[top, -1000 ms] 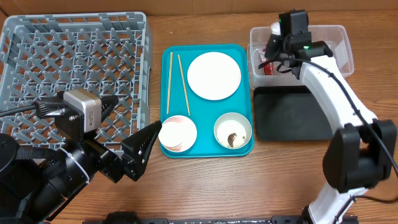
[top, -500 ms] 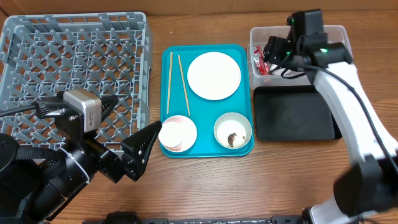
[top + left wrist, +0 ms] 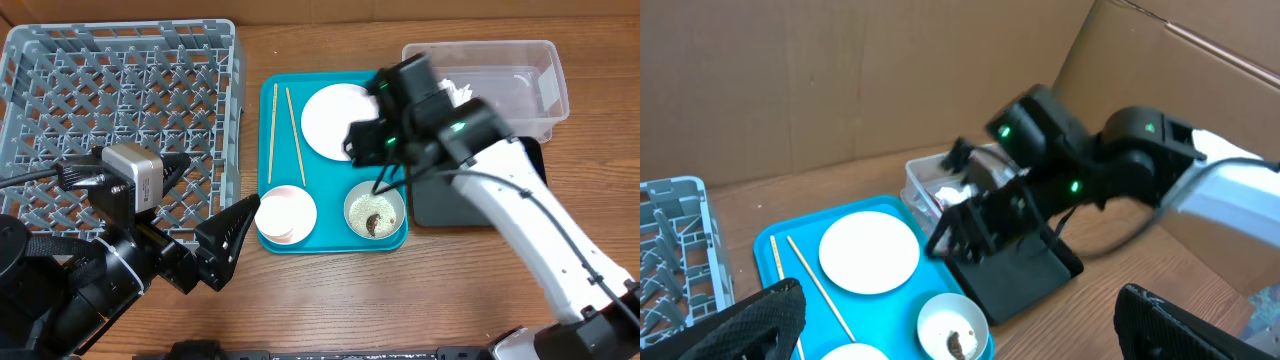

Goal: Sort waste into correct bins and load items into the dishwasher
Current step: 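Grasp the white paper cup on the tray with the right gripper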

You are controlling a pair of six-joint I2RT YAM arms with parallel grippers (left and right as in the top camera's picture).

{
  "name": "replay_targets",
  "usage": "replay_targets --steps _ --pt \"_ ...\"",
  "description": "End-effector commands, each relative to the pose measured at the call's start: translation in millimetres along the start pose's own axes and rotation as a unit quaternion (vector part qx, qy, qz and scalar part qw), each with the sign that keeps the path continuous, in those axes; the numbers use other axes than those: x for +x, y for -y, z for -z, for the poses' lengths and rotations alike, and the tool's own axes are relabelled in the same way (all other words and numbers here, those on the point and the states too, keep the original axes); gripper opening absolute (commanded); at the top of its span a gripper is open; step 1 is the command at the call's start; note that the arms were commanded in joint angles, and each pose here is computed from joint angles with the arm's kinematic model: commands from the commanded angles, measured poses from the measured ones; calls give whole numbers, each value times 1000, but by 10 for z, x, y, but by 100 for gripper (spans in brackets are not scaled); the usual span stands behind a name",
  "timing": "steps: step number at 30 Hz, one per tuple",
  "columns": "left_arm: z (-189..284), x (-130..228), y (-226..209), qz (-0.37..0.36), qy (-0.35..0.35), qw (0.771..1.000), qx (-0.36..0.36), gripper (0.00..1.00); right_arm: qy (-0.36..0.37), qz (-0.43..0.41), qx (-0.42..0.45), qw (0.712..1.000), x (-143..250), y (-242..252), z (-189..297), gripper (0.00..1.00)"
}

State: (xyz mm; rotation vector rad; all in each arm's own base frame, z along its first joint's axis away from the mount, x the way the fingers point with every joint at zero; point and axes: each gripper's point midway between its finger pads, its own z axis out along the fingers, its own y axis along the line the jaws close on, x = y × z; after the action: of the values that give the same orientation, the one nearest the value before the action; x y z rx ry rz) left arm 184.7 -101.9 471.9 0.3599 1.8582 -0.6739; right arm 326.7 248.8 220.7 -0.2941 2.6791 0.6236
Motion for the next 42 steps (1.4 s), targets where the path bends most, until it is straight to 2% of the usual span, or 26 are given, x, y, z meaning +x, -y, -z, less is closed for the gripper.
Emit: replay_targets --steps 1,5,7,10,16,18,22,24,27,32,38,42 --pt "22 -30 41 -14 5 1000 7 100 -11 32 -15 999 152 -229 -127 54" --pt "22 -30 41 -14 5 1000 7 100 -15 38 6 999 288 -289 -283 52" --pt "22 -30 41 -14 5 1000 7 100 -29 29 -9 999 396 -368 -390 46" --pt "22 -30 41 -14 5 1000 7 100 -47 44 -28 998 566 -478 -574 43" --pt "22 -32 45 -14 5 1000 8 100 -63 68 -36 995 748 -607 -957 43" --pt "22 -38 65 5 6 1000 14 100 -70 72 -36 994 788 -630 -1097 43" --pt "26 -139 84 88 23 996 21 100 -89 69 -25 993 872 -572 -1366 41" --pt "26 -161 58 95 28 995 14 100 -103 56 -16 993 934 -517 -1474 36" --pt "24 -106 60 106 17 994 14 100 -117 43 -8 992 998 -467 -1571 20" --pt "24 -110 -172 96 25 994 -51 100 -112 42 -12 993 948 -493 -1486 5" --pt "33 -18 -570 118 17 981 -155 100 -90 34 -18 995 760 -506 -1165 4" --pt "-122 223 -814 163 -41 968 -189 100 -39 13 -29 999 417 -424 -801 4"
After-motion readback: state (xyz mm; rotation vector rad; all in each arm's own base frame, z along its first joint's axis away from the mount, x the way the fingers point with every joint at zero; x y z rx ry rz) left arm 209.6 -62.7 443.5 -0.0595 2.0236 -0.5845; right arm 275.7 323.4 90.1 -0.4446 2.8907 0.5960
